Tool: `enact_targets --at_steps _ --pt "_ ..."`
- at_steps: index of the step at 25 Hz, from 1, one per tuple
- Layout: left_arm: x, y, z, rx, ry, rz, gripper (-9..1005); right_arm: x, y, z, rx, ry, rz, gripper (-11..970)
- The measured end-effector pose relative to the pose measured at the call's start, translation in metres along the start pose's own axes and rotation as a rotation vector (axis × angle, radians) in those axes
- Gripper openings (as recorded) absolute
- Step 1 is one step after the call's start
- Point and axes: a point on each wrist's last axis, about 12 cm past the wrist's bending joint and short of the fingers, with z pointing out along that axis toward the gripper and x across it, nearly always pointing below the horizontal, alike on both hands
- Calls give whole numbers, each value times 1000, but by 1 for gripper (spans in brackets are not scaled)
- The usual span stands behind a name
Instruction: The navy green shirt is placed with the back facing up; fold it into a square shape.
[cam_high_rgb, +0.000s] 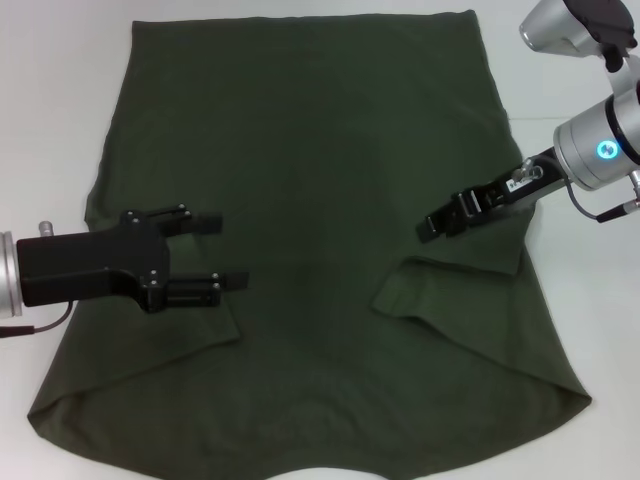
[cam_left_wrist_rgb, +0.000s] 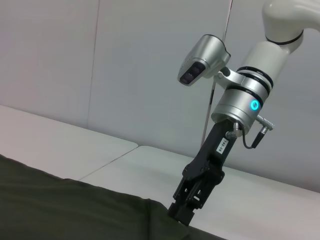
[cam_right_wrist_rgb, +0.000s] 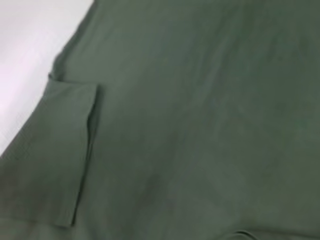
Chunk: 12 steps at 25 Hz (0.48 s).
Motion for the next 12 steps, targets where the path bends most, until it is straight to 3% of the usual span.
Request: enact_targets --at_steps 5,8,12 --pt "0 0 0 0 0 3 860 1 -5 -7 4 0 9 583" --pt "0 -1 0 3 0 3 860 5 -18 -23 37 -7 43 714" --pt "0 -1 1 10 -1 3 860 10 -29 -34 57 -22 92 763"
